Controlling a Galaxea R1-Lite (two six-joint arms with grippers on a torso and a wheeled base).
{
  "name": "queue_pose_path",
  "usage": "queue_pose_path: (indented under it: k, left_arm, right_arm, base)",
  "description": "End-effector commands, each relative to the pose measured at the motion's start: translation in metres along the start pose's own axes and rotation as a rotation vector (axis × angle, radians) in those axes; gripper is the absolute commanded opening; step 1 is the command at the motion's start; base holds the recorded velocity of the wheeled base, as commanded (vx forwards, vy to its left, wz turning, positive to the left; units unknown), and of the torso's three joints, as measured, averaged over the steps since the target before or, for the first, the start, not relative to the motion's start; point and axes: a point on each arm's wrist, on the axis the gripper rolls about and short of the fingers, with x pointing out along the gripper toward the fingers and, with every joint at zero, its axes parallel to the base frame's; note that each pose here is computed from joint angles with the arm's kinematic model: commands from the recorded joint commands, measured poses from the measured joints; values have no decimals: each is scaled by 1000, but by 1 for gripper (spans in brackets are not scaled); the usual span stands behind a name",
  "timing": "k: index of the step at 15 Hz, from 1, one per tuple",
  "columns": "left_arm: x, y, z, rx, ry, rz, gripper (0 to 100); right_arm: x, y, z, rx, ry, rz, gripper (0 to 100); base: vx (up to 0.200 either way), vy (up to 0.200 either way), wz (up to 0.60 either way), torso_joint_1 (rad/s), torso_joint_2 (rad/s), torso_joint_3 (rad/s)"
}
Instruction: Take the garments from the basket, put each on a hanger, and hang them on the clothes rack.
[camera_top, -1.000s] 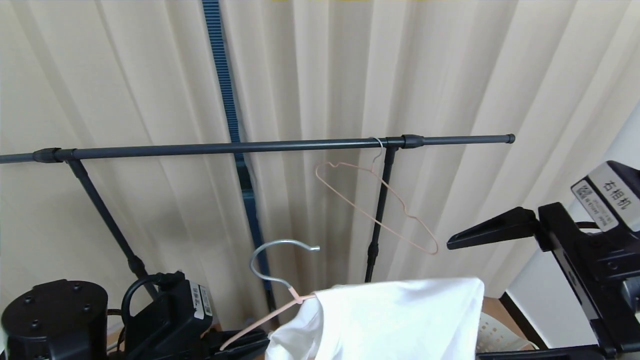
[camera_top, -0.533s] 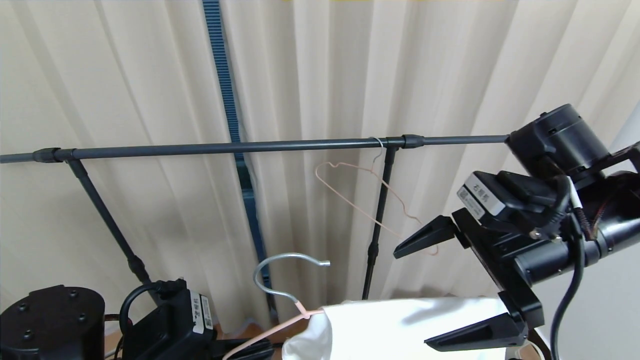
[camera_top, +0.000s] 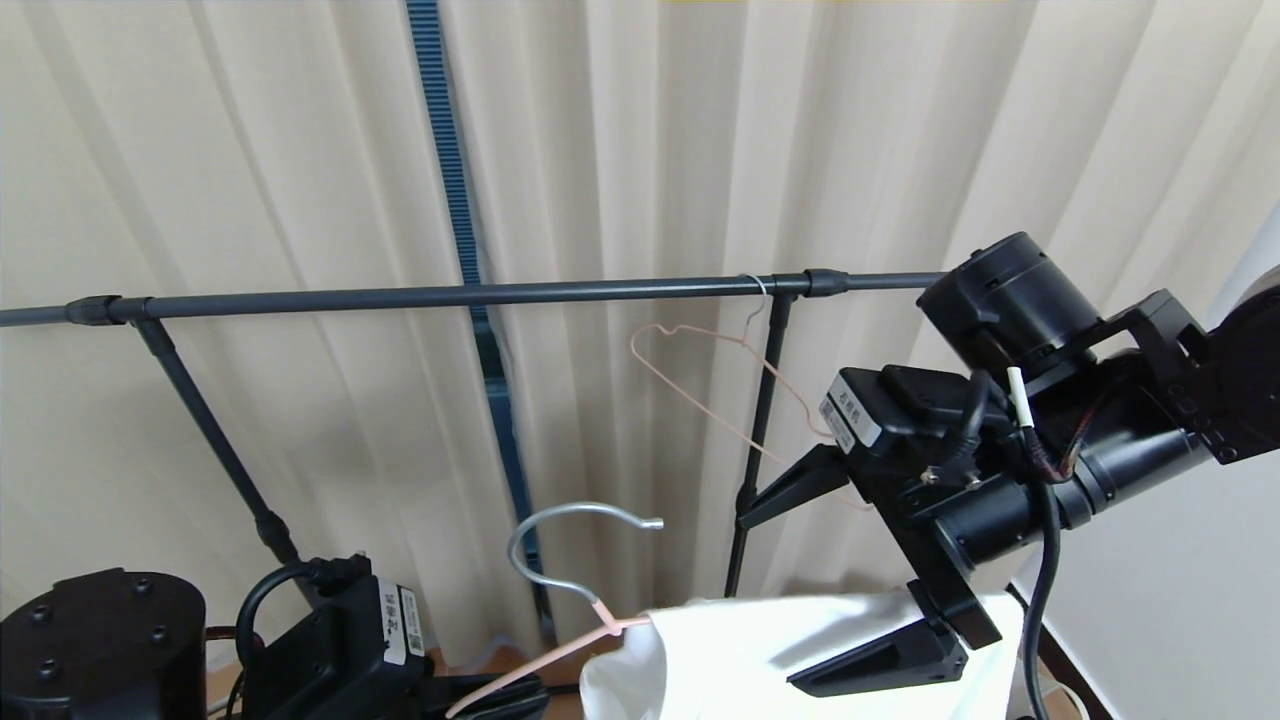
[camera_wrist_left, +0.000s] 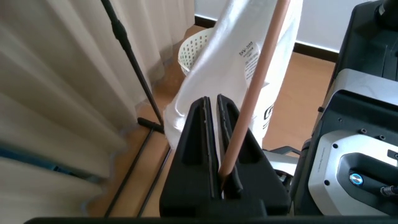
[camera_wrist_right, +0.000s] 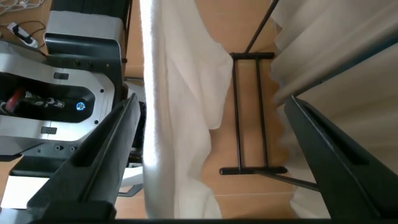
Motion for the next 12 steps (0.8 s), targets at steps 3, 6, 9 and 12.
queue_pose_path:
  k: [3, 6, 9, 12]
  left_arm:
    - [1, 1, 2, 0, -5, 1, 0]
    - [1, 1, 2, -2, -8, 2, 0]
    - [2, 2, 5, -1, -17, 5, 0]
    - [2, 2, 5, -1, -17, 5, 0]
  right_arm:
    - [3, -1, 0, -1, 26, -13, 100]
    - [6, 0, 2, -12, 52, -32, 100]
    - [8, 3, 4, -22, 51, -23, 100]
    - [7, 5, 3, -19, 56, -17, 0]
  base:
    - [0, 0, 0, 0, 0, 0]
    - [0, 0, 0, 0, 0, 0]
    - [0, 0, 0, 0, 0, 0]
    - [0, 0, 0, 0, 0, 0]
